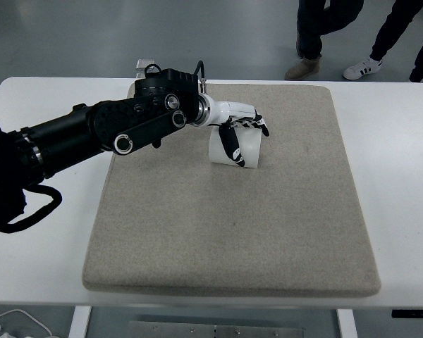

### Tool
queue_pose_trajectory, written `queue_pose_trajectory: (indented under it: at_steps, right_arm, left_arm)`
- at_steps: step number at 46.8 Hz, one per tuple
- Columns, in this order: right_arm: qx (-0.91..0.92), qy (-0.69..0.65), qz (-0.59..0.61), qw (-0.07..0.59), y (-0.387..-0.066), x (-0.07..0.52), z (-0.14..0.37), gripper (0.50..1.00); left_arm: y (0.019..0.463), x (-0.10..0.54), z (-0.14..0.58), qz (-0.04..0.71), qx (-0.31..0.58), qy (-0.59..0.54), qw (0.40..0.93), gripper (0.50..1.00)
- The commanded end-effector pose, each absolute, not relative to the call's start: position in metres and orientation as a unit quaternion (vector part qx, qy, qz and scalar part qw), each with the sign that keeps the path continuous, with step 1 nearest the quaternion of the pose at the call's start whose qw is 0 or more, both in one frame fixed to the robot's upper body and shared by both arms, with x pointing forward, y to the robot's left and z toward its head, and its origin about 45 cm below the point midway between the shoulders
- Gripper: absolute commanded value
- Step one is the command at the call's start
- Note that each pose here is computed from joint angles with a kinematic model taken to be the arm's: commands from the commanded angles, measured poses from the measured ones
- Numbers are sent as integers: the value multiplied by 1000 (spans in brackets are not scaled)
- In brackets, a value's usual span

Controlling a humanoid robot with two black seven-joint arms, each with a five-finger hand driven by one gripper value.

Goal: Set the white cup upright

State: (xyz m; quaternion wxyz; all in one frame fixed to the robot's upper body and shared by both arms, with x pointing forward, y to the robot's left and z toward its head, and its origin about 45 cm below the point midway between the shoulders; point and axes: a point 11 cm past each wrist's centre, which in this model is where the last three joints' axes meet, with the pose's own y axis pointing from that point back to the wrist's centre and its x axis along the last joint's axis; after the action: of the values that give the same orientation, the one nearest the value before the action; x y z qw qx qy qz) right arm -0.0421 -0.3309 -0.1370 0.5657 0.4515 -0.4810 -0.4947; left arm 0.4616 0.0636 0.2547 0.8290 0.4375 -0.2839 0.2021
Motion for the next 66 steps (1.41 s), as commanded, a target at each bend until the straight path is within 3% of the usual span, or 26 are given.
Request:
queue_pose_trajectory:
  at_steps: [1,4,10,33,66]
  right_arm:
    - [452,-481,-495,565,-331,-42,-137,930]
    - [451,-481,-495,566,-331,-42,-137,930]
    - [451,-481,-495,566,-331,-42,-137,930]
    - [451,-481,-495,566,-331,-42,-137,930]
    - [451,-481,-495,566,-331,-42,-137,930]
  left_arm:
    - [65,462,255,202,441,-289,826,729]
    - [65,462,254,201,441,-288,826,707]
    - [65,462,255,203,437,-284,829,596]
    - [94,482,277,272,370,-178,870,593]
    - [150,501,288,369,128,-23,920,593]
